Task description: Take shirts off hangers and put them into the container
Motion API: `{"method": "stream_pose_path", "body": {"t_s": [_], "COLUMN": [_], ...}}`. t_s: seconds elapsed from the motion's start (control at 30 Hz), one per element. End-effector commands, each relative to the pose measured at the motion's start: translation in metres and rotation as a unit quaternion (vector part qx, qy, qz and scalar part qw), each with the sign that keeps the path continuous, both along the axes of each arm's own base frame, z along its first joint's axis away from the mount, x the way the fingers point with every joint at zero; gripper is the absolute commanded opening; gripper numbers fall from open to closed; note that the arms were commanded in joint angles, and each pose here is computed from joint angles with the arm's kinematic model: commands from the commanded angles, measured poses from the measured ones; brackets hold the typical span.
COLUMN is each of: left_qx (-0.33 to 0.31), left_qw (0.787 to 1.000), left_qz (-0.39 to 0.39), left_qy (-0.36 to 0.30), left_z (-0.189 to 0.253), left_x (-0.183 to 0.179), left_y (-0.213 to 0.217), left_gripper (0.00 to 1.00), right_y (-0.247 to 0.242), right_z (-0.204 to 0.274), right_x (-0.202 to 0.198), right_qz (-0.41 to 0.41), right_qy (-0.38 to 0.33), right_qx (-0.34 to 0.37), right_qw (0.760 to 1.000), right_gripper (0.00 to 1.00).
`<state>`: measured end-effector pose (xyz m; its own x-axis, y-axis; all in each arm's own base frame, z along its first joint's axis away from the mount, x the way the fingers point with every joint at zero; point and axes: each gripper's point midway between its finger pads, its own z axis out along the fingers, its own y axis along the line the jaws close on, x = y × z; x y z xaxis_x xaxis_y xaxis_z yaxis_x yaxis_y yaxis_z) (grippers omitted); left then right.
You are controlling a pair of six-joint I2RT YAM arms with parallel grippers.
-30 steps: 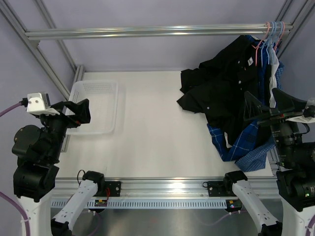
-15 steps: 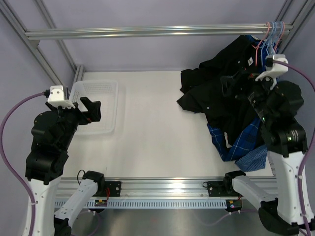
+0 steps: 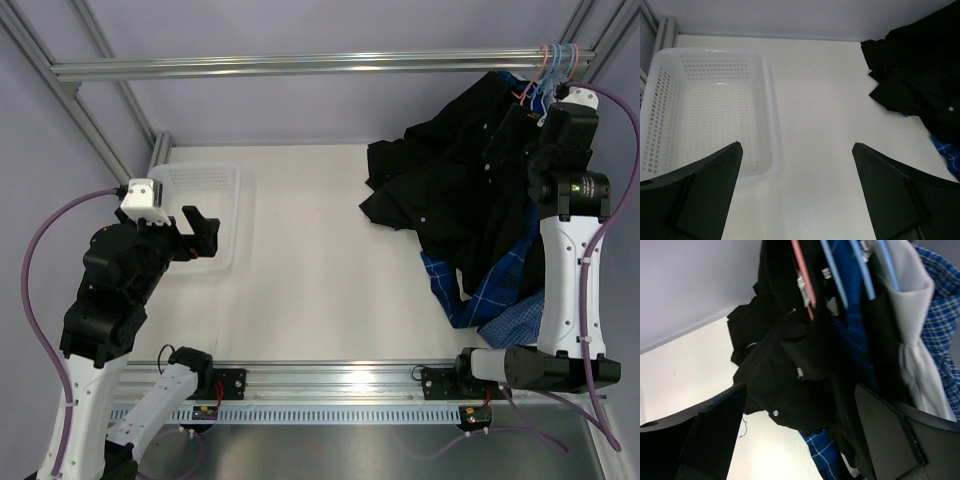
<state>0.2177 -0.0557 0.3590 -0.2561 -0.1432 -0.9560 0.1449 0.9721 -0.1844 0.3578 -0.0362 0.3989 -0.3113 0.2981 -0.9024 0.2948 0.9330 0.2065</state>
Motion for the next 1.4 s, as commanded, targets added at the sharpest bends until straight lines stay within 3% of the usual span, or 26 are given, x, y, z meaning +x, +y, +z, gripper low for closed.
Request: {"method": "stream_pose_path", "body": {"t_s": [0.0,0.17,0.5,0.63,0.67,0.8,0.97,1.13,1.23,1.37], "left_qx": [0.005,0.017,0.018,0.017,0.016,0.012,0.008,0.001,-0.017,-0.049], "left_qw": [1.0,1.0,1.0,1.0,1.0,0.999,0.999,0.998,0.996,0.992], "left_qz": [-0.021,-0.018,-0.023,-0.023,-0.024,-0.03,-0.033,-0.053,-0.078,-0.115], "left_qy": [-0.008,-0.006,0.003,0.004,0.003,-0.001,-0.01,-0.025,-0.029,-0.028], "left_z": [0.002,-0.001,-0.006,-0.004,-0.003,0.001,0.01,0.025,0.034,0.045], "left_x": [-0.002,-0.002,-0.002,-0.001,-0.001,-0.002,-0.002,-0.004,-0.003,0.001], "left_y": [-0.006,-0.005,-0.007,-0.008,-0.008,-0.01,-0.011,-0.018,-0.029,-0.048], "left_gripper": [0.99,0.99,0.99,0.99,0.99,0.99,0.99,0.99,0.99,0.99], "right_y": [-0.008,-0.01,-0.009,-0.014,-0.013,0.004,0.025,0.05,0.081,0.11], "right_z": [0.008,-0.02,-0.057,-0.054,-0.05,-0.002,0.071,0.096,0.087,0.039], "right_x": [-0.006,0.004,0.025,0.036,0.037,0.031,0.001,-0.03,-0.051,-0.066], "right_qz": [-0.007,0.004,0.054,0.061,0.067,0.11,0.161,0.22,0.299,0.36], "right_qy": [-0.01,0.024,0.057,0.055,0.05,-0.004,-0.095,-0.132,-0.142,-0.1], "right_qx": [-0.002,-0.002,-0.031,-0.056,-0.059,-0.061,-0.087,-0.089,-0.062,-0.039], "right_qw": [1.0,1.0,0.996,0.995,0.995,0.992,0.978,0.962,0.942,0.927], "right_gripper": [0.99,0.96,0.7,0.43,0.3,0.01,0.0,0.0,0.0,0.0]}}
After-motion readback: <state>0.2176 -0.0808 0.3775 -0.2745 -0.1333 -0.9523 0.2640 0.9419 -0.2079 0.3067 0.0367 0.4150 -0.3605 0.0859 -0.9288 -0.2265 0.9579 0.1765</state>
